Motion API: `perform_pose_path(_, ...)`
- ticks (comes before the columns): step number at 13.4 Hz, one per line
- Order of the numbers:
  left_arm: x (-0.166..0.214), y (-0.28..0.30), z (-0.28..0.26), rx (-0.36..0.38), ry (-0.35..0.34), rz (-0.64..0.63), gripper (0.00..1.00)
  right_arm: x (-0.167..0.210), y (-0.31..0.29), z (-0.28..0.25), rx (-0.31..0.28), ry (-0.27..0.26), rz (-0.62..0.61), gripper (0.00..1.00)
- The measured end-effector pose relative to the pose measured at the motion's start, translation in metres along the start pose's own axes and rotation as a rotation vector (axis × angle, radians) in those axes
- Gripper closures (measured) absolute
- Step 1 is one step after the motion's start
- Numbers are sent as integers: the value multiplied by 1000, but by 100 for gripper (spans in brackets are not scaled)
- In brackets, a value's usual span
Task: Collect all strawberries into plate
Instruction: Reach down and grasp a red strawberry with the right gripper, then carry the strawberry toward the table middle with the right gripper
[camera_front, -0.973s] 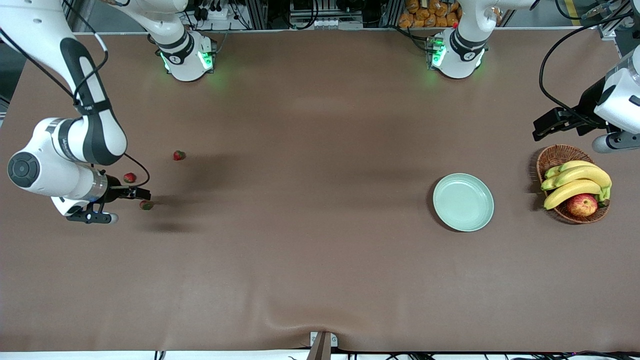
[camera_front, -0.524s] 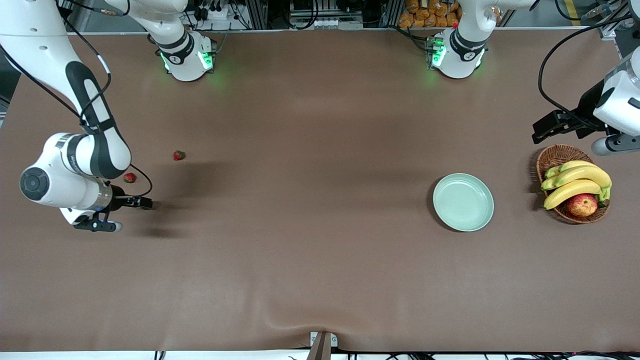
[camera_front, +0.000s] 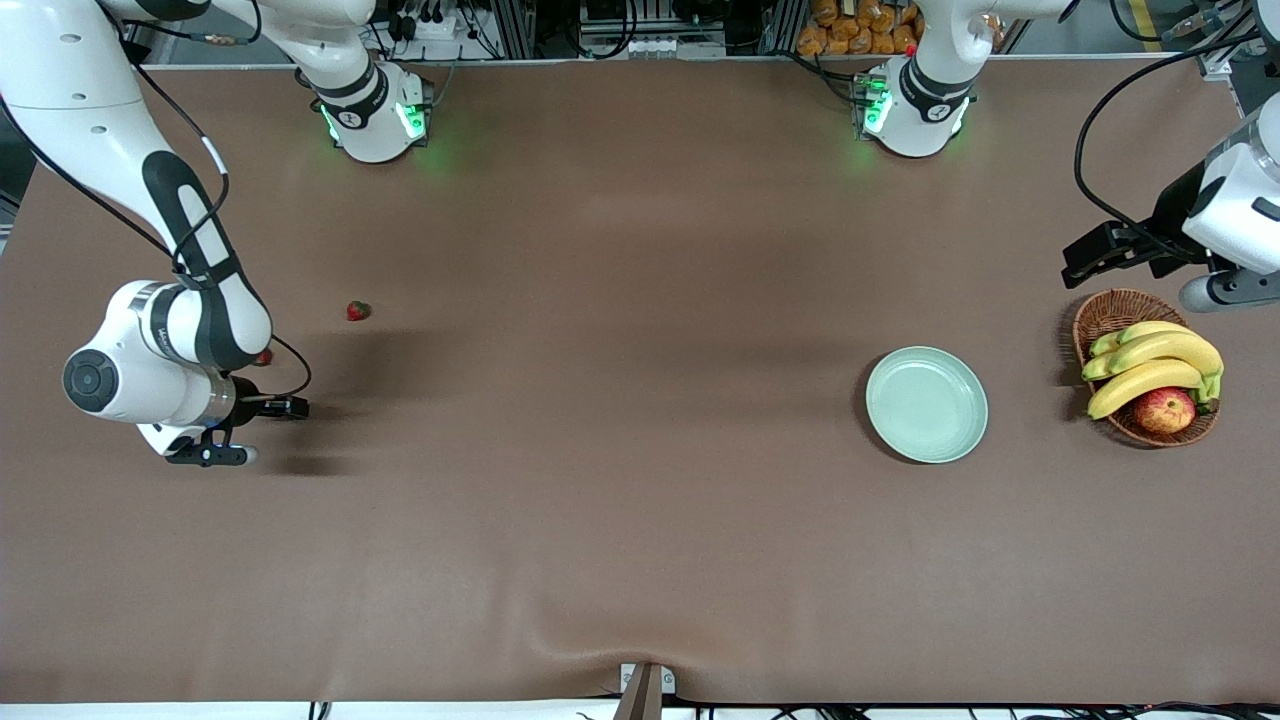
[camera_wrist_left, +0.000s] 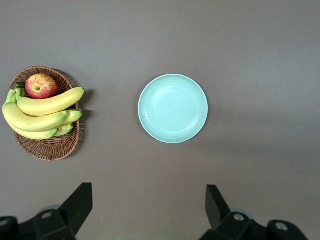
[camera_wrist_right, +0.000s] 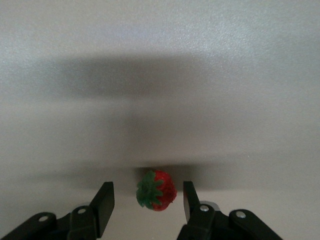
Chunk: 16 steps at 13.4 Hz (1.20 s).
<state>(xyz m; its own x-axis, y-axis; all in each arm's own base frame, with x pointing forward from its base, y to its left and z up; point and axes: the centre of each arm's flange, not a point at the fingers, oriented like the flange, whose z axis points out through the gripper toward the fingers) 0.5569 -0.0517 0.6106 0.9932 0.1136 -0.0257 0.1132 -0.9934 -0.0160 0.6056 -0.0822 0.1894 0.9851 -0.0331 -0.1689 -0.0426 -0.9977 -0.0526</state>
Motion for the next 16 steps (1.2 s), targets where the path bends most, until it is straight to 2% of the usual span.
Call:
perform_pose_path(3,-2,4,1,2,-9,-4,0,0,2,6,1,-8,-19,40)
perform_pose_path(5,-2,4,1,3,-12,-3,0,-1,4,10,3,-14,-41,60)
perform_pose_path(6,-3,4,1,3,-13,-3,0,-1,5,9,3,-13,-51,67)
perform_pose_path(10,-5,14,0,3,-13,15,0,4,3,2,5,-10,-64,67)
perform_pose_path(11,-6,16,0,3,-13,19,0,6,2,-6,9,-27,-66,67)
perform_pose_path(13,-6,17,0,4,-15,20,0,14,-1,-37,19,-57,-67,67)
perform_pose_path(16,-4,17,5,6,-24,20,0,31,-28,-92,70,-41,-33,67)
